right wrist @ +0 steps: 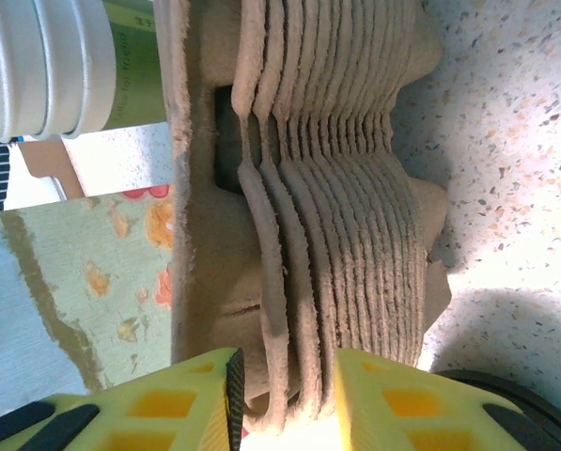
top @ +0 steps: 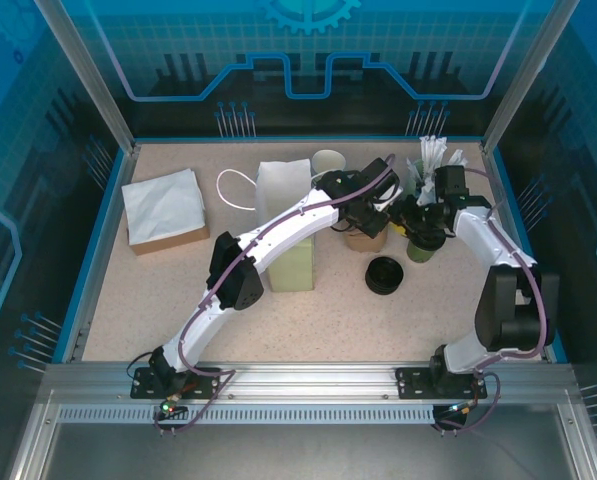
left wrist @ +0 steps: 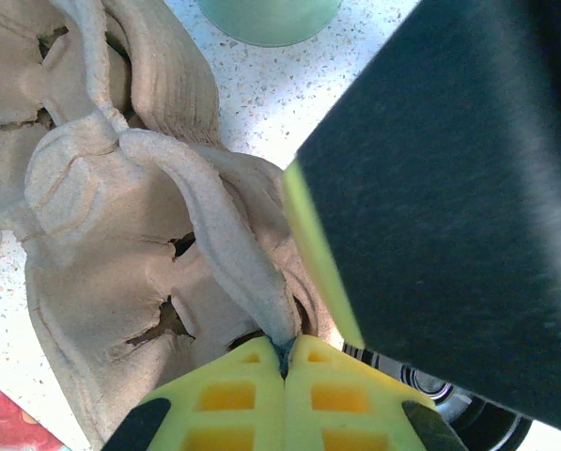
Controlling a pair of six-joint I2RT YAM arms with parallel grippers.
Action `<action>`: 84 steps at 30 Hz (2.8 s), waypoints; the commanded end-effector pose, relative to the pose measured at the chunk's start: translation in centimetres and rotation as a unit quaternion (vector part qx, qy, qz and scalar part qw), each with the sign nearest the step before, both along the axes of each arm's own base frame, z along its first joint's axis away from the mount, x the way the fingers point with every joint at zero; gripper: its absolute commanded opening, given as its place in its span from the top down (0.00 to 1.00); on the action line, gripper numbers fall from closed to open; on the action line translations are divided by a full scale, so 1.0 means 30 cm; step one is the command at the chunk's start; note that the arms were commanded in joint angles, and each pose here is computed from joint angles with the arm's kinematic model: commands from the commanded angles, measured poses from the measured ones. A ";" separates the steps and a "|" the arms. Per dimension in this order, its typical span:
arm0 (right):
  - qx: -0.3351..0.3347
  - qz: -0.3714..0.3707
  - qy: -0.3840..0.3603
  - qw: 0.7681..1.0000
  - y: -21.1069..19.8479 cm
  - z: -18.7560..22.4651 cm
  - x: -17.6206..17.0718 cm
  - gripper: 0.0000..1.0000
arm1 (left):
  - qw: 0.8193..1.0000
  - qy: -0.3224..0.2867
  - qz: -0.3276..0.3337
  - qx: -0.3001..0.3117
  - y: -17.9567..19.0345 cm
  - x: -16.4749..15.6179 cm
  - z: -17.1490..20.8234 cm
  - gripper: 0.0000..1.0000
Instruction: Pack the takeout coffee
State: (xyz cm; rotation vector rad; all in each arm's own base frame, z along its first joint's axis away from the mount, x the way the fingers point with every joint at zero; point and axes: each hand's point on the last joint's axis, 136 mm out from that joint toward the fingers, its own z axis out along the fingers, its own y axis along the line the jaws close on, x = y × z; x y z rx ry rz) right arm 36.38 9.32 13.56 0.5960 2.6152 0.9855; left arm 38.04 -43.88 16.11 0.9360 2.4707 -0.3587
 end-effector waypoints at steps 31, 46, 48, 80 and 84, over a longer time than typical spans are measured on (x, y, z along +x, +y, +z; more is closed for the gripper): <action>-0.022 0.022 0.060 0.998 0.030 -0.107 -0.037 0.73 | 0.991 -0.130 -0.009 -0.038 0.046 0.048 0.364 1.00; -0.023 0.032 0.078 0.996 0.033 -0.128 -0.048 0.73 | 0.986 -0.161 -0.001 -0.041 0.087 0.086 0.437 1.00; -0.023 0.033 0.076 0.996 0.032 -0.125 -0.046 0.73 | 0.986 -0.162 -0.001 -0.041 0.089 0.088 0.437 1.00; -0.025 0.041 0.034 0.998 0.034 -0.027 -0.024 0.69 | 0.985 -0.156 0.014 -0.070 0.115 0.092 0.495 0.93; -0.020 0.043 0.023 0.999 0.036 0.001 -0.021 0.67 | 0.984 -0.151 0.012 -0.090 0.112 0.072 0.532 0.87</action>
